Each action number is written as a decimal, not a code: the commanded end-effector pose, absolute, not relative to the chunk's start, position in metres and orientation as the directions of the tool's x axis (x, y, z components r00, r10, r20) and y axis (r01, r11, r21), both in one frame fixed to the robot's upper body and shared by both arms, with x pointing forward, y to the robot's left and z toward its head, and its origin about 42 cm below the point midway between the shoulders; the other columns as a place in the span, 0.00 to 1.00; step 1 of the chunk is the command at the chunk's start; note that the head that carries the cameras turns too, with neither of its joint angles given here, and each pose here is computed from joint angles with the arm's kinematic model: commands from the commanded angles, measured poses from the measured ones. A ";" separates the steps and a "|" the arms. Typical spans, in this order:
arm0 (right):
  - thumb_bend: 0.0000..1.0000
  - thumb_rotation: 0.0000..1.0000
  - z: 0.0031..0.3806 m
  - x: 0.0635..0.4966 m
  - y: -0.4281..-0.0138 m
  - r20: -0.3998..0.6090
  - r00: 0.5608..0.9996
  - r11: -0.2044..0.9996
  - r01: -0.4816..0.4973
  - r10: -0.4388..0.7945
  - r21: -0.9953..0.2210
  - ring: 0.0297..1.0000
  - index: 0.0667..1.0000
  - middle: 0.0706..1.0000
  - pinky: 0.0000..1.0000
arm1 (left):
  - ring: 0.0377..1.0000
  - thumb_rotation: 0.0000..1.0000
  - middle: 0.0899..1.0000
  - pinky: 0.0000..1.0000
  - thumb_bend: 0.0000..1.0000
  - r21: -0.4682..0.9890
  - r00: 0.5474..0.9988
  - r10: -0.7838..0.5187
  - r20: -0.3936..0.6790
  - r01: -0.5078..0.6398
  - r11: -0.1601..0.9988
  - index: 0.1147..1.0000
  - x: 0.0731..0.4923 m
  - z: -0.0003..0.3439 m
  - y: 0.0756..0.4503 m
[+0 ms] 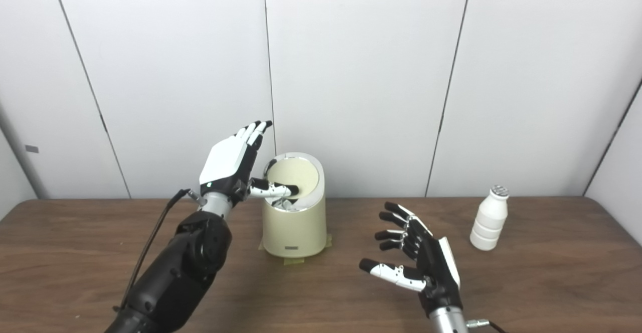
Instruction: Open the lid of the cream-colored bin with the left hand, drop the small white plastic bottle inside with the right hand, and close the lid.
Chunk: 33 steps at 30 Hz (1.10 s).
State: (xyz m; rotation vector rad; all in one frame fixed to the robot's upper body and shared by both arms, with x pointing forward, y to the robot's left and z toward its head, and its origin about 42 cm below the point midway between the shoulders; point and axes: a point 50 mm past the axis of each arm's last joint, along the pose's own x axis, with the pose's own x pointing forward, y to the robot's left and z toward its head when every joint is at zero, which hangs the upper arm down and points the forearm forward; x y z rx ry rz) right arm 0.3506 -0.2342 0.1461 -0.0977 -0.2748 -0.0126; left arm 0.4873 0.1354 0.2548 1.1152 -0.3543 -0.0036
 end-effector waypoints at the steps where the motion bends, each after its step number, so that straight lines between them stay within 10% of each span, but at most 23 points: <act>1: 0.86 0.20 0.171 0.361 -0.230 0.374 0.927 0.996 0.027 0.007 -0.085 0.61 0.78 0.75 0.55 | 1.00 0.08 1.00 0.96 0.93 0.883 0.918 -0.183 0.353 -0.262 0.389 1.00 0.495 0.283 0.131; 17: 0.84 0.20 0.172 0.361 -0.229 0.378 0.926 0.996 0.026 0.008 -0.086 0.60 0.78 0.75 0.55 | 1.00 0.09 1.00 0.96 0.98 0.972 0.942 -0.245 0.231 -0.237 0.005 1.00 0.494 0.280 0.136; 26: 0.85 0.22 0.170 0.362 -0.231 0.369 0.930 0.995 0.031 0.007 -0.098 0.60 0.79 0.76 0.55 | 0.91 0.36 0.95 0.73 0.82 0.604 0.838 -0.056 0.543 -0.344 0.719 0.97 0.473 0.321 0.158; 33: 0.85 0.20 0.171 0.362 -0.231 0.372 0.928 0.995 0.027 0.010 -0.094 0.61 0.78 0.76 0.55 | 0.83 0.39 0.86 0.69 0.77 0.332 0.828 0.039 0.559 -0.267 0.905 0.88 0.446 0.323 0.181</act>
